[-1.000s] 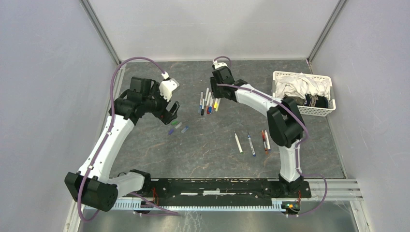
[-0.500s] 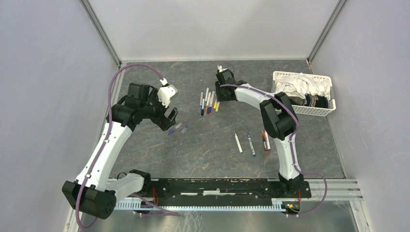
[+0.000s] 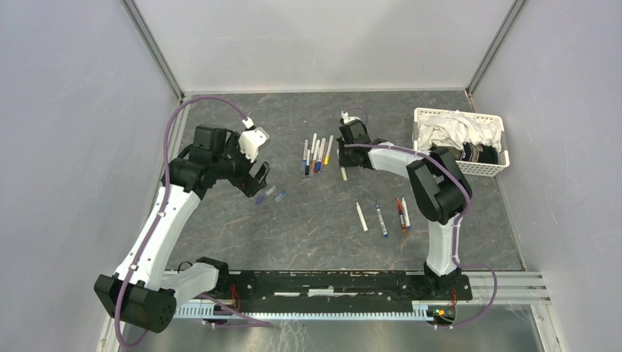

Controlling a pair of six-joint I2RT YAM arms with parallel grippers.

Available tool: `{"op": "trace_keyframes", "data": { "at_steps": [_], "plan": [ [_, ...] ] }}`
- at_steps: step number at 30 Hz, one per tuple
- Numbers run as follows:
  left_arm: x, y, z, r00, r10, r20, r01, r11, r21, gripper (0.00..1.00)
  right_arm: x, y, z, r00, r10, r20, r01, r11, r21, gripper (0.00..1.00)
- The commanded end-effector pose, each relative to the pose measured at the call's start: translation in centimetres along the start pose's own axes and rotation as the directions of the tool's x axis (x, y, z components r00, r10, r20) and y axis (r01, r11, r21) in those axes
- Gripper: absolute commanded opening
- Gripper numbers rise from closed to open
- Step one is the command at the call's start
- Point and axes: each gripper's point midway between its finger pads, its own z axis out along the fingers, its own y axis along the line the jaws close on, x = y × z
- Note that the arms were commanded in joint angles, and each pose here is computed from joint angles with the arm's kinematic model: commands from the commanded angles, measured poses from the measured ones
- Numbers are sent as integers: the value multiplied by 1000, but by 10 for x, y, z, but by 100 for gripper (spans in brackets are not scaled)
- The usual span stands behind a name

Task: Open the pen caps
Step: Pick up the pen from the center of the board.

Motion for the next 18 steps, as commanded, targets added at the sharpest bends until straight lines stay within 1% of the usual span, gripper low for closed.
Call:
{"op": "trace_keyframes", "data": {
  "at_steps": [1,3,6,10,13,16,18],
  "plan": [
    [-23,6,-7,994,-17,109,22,999,-44,100,-12,3,-35,995,60,74,-57,997,-46,0],
    [-28,4,-7,989,-34,143,40,999,-37,100,-24,18,-56,987,108,122,-91,986,-137,0],
    [-37,1,-3,979,-73,188,77,997,-12,100,-49,42,-99,954,200,223,-132,949,-287,0],
    [-46,-14,9,961,-161,226,141,985,102,100,-60,78,-159,898,312,309,-136,867,-479,0],
    [-53,-26,15,937,-246,246,204,961,188,100,-63,101,-199,844,391,367,-130,812,-568,0],
    [-63,-40,15,911,-287,297,205,939,277,100,-63,125,-230,799,444,406,-113,774,-624,0],
    [-69,-46,14,897,-313,311,208,922,328,100,-65,135,-246,770,473,428,-117,764,-634,0]
  ]
}}
